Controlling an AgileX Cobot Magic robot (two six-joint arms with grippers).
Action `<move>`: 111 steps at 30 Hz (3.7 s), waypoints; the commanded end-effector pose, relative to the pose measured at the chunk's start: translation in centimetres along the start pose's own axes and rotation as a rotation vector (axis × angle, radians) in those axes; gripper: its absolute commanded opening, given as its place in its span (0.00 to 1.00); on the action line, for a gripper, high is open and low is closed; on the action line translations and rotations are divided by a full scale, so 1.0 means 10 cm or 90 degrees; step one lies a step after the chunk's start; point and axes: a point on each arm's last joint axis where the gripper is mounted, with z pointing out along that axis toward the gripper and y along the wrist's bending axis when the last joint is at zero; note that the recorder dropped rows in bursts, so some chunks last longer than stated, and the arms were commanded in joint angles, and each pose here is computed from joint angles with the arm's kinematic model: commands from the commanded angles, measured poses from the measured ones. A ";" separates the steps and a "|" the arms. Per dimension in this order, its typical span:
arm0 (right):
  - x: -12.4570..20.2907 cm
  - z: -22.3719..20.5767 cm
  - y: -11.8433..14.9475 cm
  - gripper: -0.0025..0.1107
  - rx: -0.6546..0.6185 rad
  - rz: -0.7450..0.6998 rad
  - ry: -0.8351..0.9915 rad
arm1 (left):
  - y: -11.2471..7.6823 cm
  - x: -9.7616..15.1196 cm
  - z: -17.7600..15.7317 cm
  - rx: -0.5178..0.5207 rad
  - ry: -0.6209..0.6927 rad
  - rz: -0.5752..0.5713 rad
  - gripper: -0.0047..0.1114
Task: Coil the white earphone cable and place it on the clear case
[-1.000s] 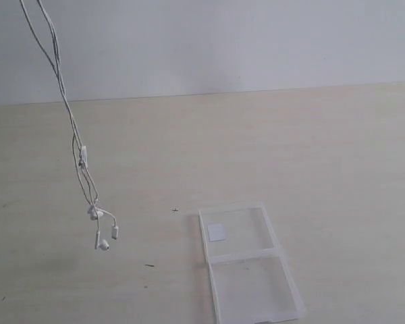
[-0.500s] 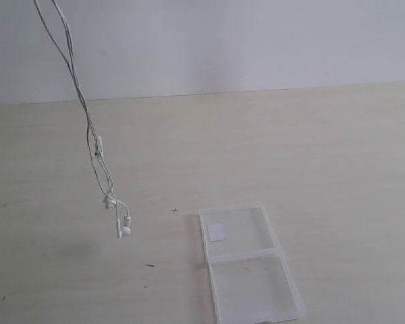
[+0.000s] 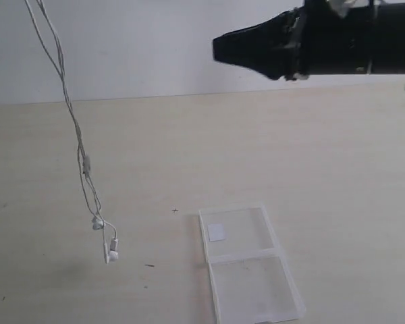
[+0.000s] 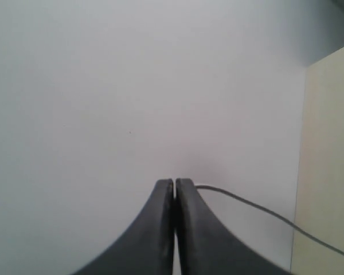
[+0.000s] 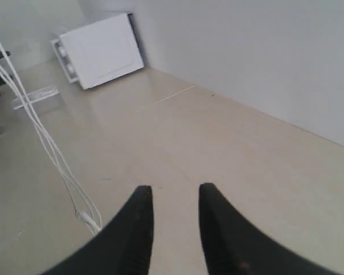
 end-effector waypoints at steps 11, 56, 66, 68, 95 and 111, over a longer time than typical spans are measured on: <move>-0.23 0.76 0.41 0.50 -0.192 -0.115 -0.048 | -0.03 -0.11 -0.02 0.023 -0.064 -0.007 0.04; 0.01 1.11 0.64 0.36 -0.243 -0.094 -0.003 | -0.04 -0.11 -0.03 0.024 -0.061 -0.005 0.04; 0.02 1.12 0.63 0.08 -0.234 -0.095 0.000 | -0.04 -0.11 -0.03 0.024 -0.059 -0.005 0.04; 0.02 1.12 0.63 0.08 -0.234 -0.095 0.000 | -0.03 -0.11 -0.03 0.019 -0.060 -0.005 0.04; 0.03 1.13 0.61 0.25 -0.220 -0.091 0.005 | -0.03 -0.11 -0.03 0.015 -0.060 -0.005 0.04; 0.03 1.13 0.60 0.12 -0.218 -0.087 0.006 | -0.03 -0.11 -0.03 0.016 -0.060 -0.005 0.04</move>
